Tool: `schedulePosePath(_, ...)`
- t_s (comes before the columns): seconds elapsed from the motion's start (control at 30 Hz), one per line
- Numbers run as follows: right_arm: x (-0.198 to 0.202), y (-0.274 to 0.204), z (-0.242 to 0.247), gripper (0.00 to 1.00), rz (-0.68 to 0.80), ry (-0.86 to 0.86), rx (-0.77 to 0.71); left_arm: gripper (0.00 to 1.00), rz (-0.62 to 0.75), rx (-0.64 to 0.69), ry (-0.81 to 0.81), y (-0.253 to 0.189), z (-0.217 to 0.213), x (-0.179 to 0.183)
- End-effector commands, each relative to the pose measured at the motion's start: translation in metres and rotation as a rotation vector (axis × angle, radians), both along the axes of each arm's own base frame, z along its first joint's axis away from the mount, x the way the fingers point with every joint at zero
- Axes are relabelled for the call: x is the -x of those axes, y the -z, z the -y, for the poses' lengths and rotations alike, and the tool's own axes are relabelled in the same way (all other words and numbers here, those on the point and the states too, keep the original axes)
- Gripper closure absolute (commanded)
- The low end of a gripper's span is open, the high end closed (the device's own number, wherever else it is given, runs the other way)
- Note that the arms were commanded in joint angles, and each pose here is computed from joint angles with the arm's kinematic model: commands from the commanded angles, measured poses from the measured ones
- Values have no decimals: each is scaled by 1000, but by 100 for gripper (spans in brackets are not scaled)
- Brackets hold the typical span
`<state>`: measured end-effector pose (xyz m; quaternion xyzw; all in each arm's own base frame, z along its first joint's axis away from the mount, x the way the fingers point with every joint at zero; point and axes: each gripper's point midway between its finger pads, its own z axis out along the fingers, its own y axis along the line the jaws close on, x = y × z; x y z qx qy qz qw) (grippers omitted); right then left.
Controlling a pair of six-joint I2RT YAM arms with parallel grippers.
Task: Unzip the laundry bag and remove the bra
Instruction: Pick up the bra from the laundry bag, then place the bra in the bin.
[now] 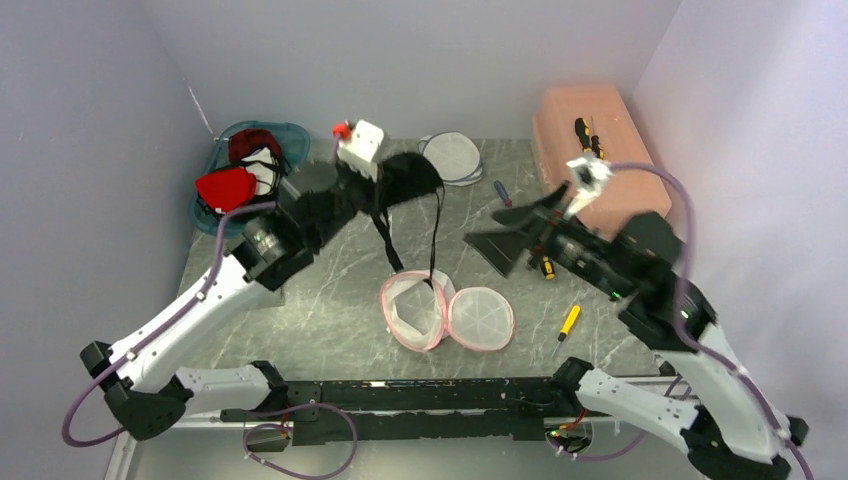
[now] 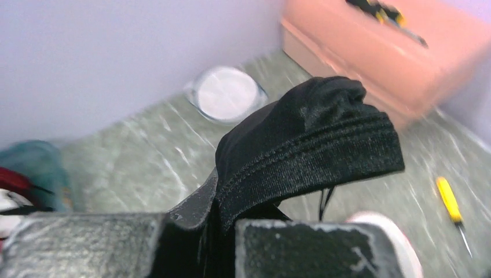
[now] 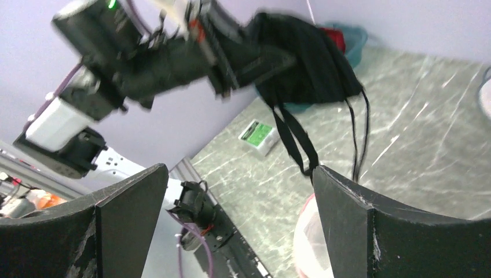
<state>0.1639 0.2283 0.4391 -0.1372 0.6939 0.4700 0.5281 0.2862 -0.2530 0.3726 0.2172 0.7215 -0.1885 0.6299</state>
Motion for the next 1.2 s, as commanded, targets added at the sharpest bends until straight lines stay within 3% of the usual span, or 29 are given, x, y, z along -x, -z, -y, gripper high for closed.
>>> schedulePosePath(0.0, 13, -1, 34, 0, 176, 61, 12, 97, 60, 29, -245, -71, -54, -48)
schedulePosePath(0.17, 12, 39, 44, 0, 178, 116, -41, 97, -25, 166, -396, -97, -123, -111)
schedulePosePath(0.37, 6, 97, 36, 0, 89, 111, -34, 97, 51, 252, -582, -118, -205, -153)
schedulePosePath(0.63, 9, 145, 14, 3, 15, 25, -62, 98, 88, 287, -780, -91, -306, -193)
schedulePosePath(0.9, 6, 171, -1, 3, -19, -24, -35, 97, 151, 268, -834, -88, -337, -203)
schedulePosePath(1.17, 1, 172, -3, 3, -3, -12, -18, 97, -12, 263, -904, -12, -359, -226)
